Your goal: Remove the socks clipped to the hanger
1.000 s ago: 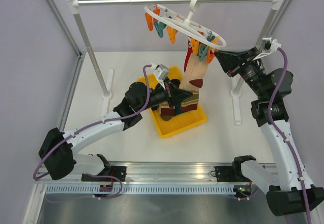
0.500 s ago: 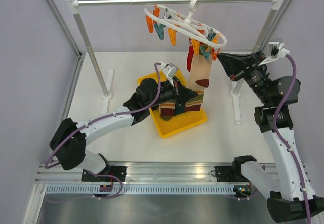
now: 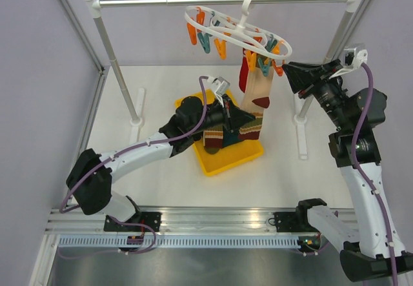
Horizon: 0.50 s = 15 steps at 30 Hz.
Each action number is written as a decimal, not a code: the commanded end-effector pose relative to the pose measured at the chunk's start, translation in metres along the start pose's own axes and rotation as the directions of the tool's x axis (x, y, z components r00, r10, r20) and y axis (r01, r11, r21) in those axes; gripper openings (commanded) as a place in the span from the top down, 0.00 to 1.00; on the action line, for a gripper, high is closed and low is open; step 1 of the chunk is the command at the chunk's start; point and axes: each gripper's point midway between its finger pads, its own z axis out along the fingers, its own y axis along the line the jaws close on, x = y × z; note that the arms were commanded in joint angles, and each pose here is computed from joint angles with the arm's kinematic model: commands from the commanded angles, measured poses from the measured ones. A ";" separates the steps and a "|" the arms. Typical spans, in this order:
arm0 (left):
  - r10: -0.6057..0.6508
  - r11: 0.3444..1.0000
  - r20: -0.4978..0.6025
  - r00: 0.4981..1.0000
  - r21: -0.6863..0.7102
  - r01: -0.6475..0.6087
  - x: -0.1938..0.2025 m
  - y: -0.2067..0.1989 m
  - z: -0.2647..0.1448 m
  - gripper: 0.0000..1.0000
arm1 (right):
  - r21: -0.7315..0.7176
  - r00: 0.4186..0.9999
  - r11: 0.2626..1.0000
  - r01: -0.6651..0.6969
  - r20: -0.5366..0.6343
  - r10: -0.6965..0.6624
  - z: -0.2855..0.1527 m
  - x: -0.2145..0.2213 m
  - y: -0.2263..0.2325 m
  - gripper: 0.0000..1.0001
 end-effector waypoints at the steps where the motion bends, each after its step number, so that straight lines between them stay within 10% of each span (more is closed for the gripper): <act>1: 0.011 0.999 0.035 0.999 0.031 -0.012 -0.019 -0.016 -0.008 0.98 | 0.116 0.997 0.992 0.046 -0.071 -0.038 0.005 0.016 -0.034 0.67; 15: 0.009 0.999 -0.004 1.000 0.030 -0.009 -0.013 -0.017 -0.014 0.98 | -0.051 0.999 0.998 -0.039 0.006 0.040 0.014 0.029 -0.062 0.63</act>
